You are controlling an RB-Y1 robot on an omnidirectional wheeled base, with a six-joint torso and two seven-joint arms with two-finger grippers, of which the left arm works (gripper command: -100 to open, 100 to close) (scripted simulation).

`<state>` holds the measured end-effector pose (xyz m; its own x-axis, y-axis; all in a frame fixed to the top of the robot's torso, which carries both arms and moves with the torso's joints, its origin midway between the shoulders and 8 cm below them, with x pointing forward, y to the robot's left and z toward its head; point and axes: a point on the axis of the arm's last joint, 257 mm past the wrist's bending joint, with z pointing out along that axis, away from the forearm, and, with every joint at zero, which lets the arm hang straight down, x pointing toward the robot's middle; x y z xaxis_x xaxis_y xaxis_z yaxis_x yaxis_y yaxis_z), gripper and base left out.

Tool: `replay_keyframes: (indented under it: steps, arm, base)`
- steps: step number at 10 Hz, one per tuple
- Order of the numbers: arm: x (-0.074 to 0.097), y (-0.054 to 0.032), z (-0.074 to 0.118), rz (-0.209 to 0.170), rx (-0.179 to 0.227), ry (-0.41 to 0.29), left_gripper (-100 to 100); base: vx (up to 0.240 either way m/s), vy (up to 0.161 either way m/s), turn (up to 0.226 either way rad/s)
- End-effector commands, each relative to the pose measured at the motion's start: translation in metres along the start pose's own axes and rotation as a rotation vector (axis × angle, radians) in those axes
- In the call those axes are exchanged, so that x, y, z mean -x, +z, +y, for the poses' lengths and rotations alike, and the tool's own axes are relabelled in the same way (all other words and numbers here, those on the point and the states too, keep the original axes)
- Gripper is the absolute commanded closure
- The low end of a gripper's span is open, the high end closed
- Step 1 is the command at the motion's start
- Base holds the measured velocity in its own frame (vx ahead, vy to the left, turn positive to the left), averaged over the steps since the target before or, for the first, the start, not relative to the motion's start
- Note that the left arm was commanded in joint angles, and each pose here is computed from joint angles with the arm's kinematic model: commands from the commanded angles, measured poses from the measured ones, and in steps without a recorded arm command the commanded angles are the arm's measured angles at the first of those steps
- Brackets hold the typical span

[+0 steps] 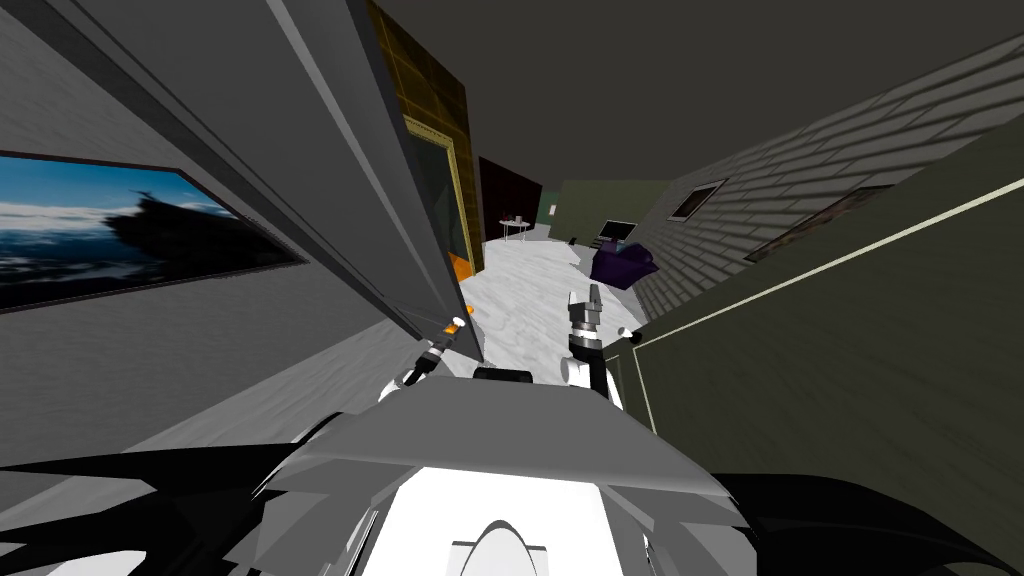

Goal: Push the door open

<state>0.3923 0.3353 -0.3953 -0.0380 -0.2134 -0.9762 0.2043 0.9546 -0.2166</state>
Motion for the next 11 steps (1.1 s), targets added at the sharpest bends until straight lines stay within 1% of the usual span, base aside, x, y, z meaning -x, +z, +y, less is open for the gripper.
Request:
replay_keyframes:
  steps: [1, 2, 4, 5, 7, 8, 9, 10, 11]
  arm:
    - [0.005, 0.0044, 0.0, -0.016, 0.008, -0.06, 100]
    - [0.005, 0.0044, 0.0, -0.016, 0.007, -0.07, 100]
    - [0.006, 0.0077, -0.001, -0.027, 0.018, -0.148, 100]
    - [0.006, 0.0077, -0.001, -0.027, 0.017, -0.156, 100]
    - [0.006, 0.0115, -0.001, -0.04, 0.029, -0.237, 100]
    - [0.006, 0.0115, -0.001, -0.04, 0.028, -0.252, 100]
    - [0.007, 0.0136, -0.002, -0.048, 0.034, -0.297, 100]
    - [0.007, 0.0136, -0.002, -0.048, 0.034, -0.301, 100]
    - [0.007, 0.0155, -0.002, -0.055, 0.039, -0.351, 100]
  base:
    - [0.037, -0.002, 0.003]
    - [0.032, 0.003, 0.002]
    - [0.034, -0.002, 0.0]
    - [0.025, 0.001, 0.002]
    - [0.027, 0.006, 0.003]
    - [0.029, 0.003, -0.004]
    - [0.034, 0.001, 0.008]
    - [0.03, -0.005, 0.003]
    - [0.031, -0.005, 0.001]
